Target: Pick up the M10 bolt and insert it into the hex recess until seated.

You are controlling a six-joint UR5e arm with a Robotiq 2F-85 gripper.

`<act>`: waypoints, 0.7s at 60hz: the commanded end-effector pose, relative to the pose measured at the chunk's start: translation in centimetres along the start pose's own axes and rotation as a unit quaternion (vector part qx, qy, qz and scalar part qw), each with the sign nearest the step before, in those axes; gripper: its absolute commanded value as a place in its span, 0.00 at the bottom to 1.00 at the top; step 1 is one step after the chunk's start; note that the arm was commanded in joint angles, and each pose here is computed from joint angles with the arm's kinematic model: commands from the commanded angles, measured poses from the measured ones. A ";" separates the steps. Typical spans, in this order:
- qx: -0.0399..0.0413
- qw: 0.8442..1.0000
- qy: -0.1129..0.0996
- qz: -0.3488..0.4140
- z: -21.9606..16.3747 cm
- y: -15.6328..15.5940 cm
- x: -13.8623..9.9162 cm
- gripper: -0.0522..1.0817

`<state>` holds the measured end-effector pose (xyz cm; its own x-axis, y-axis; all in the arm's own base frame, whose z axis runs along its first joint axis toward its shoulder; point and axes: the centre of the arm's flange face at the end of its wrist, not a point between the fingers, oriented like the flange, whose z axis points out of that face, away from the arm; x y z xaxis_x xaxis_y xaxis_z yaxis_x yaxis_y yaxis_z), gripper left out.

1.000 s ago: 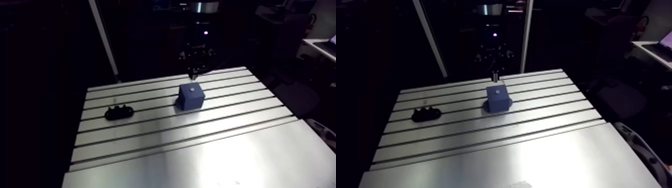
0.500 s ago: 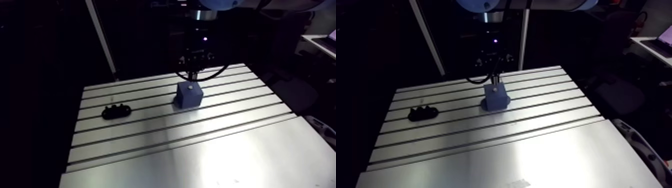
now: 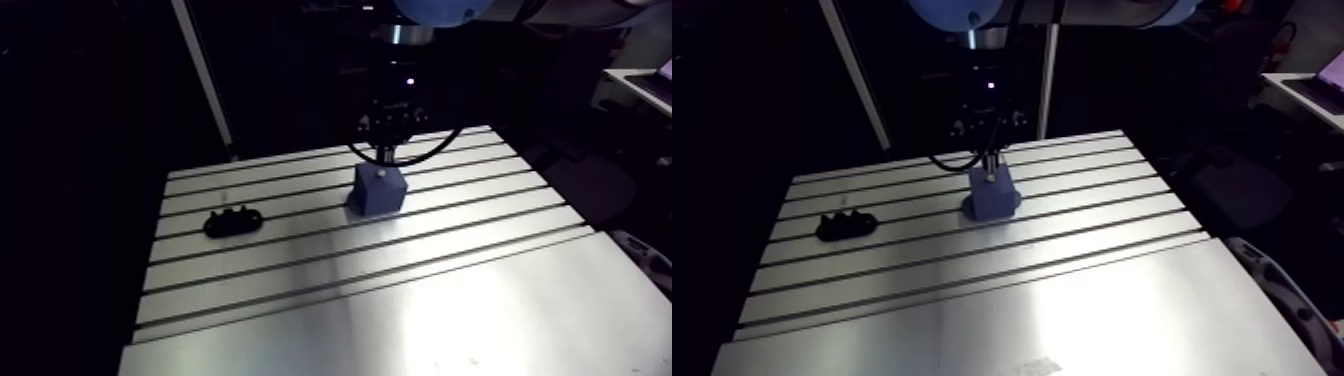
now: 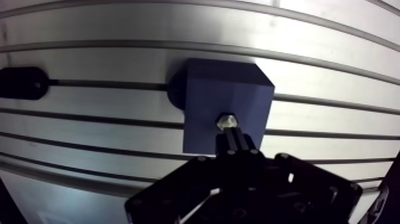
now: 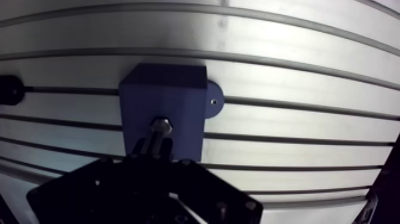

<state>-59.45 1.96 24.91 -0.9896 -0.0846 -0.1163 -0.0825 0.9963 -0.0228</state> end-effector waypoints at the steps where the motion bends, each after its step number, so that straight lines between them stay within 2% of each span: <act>1: 0.001 1.000 -0.004 -0.007 0.6 -0.1 -0.3 1.00; 42: 0.000 1.000 -0.003 -0.009 1.5 0.0 0.0 1.00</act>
<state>-59.22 1.93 23.78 -0.9878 -0.1009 -0.1186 -0.0987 0.9948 -0.0241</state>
